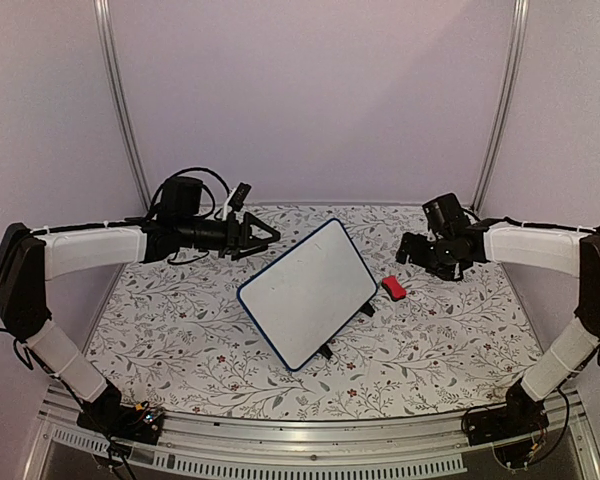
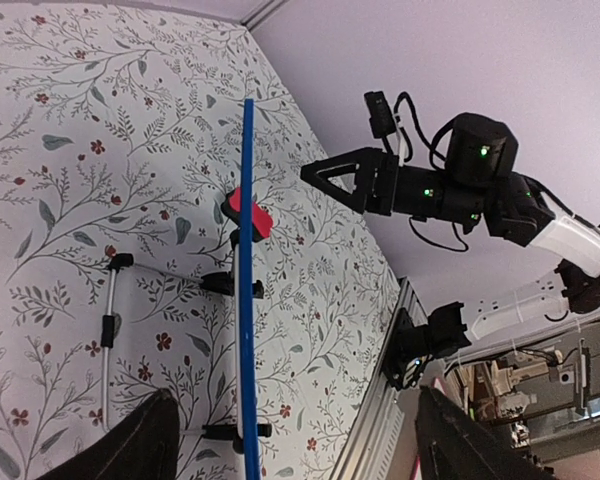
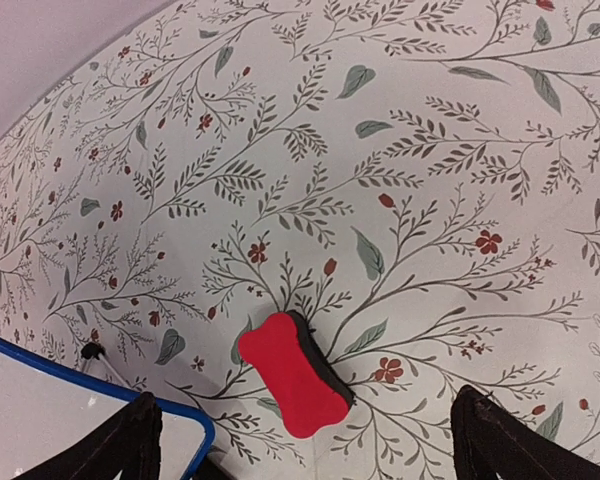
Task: Erase the whiteboard
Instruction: Place the whiteboard eraser at the center of the board.
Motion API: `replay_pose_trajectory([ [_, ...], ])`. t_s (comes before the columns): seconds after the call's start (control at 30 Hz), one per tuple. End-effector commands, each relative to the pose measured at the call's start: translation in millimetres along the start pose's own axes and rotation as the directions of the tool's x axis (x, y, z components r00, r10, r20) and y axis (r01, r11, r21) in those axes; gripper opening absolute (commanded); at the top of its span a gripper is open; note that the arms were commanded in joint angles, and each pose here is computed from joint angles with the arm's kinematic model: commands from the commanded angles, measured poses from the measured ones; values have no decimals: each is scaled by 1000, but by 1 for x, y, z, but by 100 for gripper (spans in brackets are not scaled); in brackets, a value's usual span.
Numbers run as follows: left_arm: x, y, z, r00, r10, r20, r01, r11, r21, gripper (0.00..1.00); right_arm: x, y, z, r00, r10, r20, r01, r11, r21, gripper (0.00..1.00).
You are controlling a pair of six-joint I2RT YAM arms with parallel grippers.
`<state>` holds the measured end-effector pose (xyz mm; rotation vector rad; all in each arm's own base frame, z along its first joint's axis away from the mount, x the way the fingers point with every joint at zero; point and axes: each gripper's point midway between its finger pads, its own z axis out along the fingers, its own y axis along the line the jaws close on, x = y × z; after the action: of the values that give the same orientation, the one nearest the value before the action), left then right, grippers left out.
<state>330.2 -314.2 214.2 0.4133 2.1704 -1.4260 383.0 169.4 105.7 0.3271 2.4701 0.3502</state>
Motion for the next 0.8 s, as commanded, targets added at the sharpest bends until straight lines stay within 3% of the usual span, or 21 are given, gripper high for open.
replay_pose_trajectory([
  [0.0,-5,-5,-6,1000,17,24,-18,1000,16,80,-17,-10,-14,998,-3,59,1,1000,25,99],
  [0.07,-5,-4,-6,1000,14,22,-15,1000,16,80,-15,-9,-13,999,-14,38,13,1000,25,99],
  [0.23,-6,-4,-7,999,19,28,-19,1000,8,82,-6,-2,-7,982,-186,-9,185,971,154,99],
  [0.37,-10,-2,-10,999,25,46,-24,999,-24,85,6,9,0,968,-244,-56,248,964,95,98],
  [0.43,-12,-1,-13,998,33,59,-30,999,-43,93,13,16,0,958,-277,-72,281,958,61,98],
  [0.57,-14,1,-15,997,34,72,-29,998,-62,99,31,33,-3,925,-369,-89,370,929,-5,95],
  [0.77,-16,2,-17,996,33,79,-27,997,-67,100,66,61,-9,845,-529,-77,523,848,-85,93],
])
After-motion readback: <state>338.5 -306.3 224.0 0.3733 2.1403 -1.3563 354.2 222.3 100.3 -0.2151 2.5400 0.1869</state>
